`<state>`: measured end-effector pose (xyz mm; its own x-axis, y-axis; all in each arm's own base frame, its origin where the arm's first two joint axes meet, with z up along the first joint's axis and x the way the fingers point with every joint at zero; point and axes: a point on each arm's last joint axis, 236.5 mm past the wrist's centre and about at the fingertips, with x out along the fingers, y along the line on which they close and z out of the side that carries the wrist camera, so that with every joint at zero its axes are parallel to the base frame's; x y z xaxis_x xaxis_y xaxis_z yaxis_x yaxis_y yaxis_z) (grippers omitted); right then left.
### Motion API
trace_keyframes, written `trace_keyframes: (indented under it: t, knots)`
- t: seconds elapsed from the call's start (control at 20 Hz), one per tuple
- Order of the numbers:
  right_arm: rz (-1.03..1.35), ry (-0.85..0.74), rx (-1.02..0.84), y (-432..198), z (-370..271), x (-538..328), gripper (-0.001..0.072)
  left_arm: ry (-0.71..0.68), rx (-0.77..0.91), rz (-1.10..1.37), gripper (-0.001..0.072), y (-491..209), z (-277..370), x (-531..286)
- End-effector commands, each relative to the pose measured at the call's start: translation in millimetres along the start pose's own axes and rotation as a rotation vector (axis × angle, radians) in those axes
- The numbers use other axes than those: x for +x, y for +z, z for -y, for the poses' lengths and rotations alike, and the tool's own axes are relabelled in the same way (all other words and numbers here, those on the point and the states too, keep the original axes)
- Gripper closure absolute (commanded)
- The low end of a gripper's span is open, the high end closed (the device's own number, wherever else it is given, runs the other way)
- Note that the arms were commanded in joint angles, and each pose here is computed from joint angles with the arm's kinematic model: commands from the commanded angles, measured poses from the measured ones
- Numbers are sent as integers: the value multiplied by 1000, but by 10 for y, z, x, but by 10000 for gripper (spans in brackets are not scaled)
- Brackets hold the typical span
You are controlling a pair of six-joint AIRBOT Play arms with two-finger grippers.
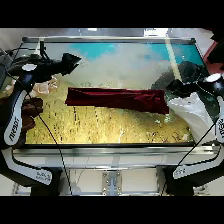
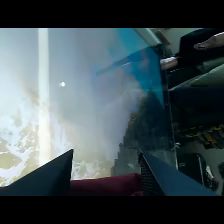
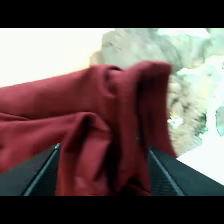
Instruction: Fold the shirts.
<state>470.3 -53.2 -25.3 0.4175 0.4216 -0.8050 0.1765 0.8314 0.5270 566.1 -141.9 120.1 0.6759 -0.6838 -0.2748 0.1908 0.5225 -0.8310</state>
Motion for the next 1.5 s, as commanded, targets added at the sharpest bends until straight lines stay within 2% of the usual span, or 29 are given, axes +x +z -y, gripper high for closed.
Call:
trace_keyframes:
  t: [0.0, 0.6, 1.15, 1.2, 1.25, 1.3, 1.35, 1.4, 1.45]
  knots:
    - [-40, 36, 33, -65, 281, 203, 30, -101, 24, 12, 221, 31, 259, -7]
    - [-98, 171, 66, -222, 348, 701, 32, -117, 93, -12, 224, -298, 564, 331]
    - [-227, 263, 6, -536, -86, 857, 42, -108, 108, -26, 227, -342, 543, 344]
    - [-235, 267, -1, -556, -135, 878, 84, -101, 119, -32, 237, -357, 524, 347]
    - [-239, 272, -7, -570, -185, 899, 174, -90, 131, -42, 329, -387, 503, 355]
    - [-240, 281, -9, -575, -241, 915, 309, -76, 155, -57, 464, -433, 474, 369]
    - [-240, 290, -10, -574, -285, 920, 521, -67, 175, -74, 533, -497, 467, 394]
    - [-236, 306, -9, -566, -348, 914, 667, -58, 195, -97, 636, -587, 458, 434]
    - [-228, 325, -4, -542, -413, 891, 679, -50, 217, -123, 701, -698, 452, 486]
